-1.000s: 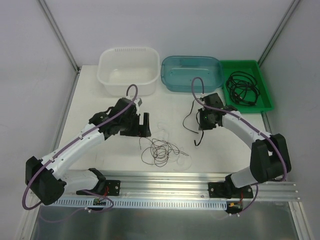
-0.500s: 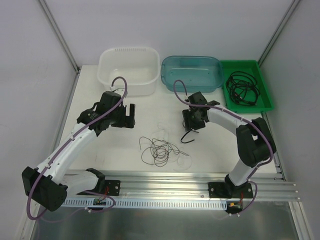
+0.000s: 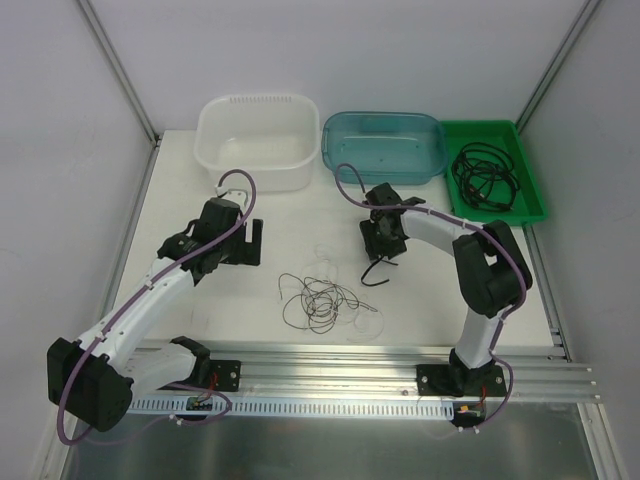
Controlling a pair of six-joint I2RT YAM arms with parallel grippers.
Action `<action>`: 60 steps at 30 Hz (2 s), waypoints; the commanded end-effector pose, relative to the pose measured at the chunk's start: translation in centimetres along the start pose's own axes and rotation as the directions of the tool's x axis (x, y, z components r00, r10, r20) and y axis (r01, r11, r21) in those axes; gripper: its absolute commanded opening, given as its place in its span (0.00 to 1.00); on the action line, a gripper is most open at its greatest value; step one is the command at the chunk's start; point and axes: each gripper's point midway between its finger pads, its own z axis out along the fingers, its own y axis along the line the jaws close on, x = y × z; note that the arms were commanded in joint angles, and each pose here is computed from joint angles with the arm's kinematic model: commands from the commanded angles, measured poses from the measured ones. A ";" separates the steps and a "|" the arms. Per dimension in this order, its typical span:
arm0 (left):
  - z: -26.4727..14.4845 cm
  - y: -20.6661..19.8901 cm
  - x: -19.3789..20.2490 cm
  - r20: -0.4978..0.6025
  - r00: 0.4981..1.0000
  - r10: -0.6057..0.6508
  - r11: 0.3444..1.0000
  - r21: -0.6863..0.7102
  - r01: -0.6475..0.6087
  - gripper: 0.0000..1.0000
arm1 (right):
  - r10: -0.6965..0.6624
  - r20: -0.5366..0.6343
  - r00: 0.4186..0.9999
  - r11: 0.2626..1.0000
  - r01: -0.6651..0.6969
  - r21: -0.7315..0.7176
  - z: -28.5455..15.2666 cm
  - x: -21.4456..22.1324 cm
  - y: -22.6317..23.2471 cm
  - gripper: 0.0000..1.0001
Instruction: Untangle the cables
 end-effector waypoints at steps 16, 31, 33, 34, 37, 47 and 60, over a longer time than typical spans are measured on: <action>-0.5 1.5 -1.0 0.077 0.997 0.014 0.998 -0.061 -0.009 0.85 | -0.047 -0.005 0.999 0.999 0.047 0.024 -1.6 2.1 -0.5 0.01; -0.9 2.3 -1.1 0.101 0.995 0.018 0.995 -0.099 -0.007 0.85 | -0.068 0.320 0.945 0.949 -0.038 0.313 -21.9 -5.2 -11.3 0.01; -0.9 2.4 -1.1 0.102 0.995 0.018 0.995 -0.104 -0.007 0.85 | -0.064 0.393 0.917 0.936 -0.081 0.342 -24.8 -7.3 -12.8 0.01; -0.9 2.4 -1.1 0.100 0.995 0.018 0.995 -0.104 -0.008 0.85 | -0.060 0.405 0.912 0.927 -0.100 0.362 -25.6 -7.8 -14.1 0.01; -0.8 2.4 -1.1 0.101 0.995 0.020 0.995 -0.101 -0.009 0.85 | -0.047 0.489 0.871 0.887 -0.188 0.421 -28.0 -10.6 -17.3 0.01; 0.0 2.6 -0.2 0.063 0.998 0.027 0.993 -0.119 -0.020 0.85 | -0.092 0.612 0.786 0.825 -0.284 0.489 -26.2 -19.0 -27.0 0.01; 2.2 2.5 1.4 -0.047 0.997 0.055 0.989 -0.135 -0.061 0.85 | -0.054 0.516 0.855 0.766 -0.295 0.570 -12.4 -21.4 -37.6 0.05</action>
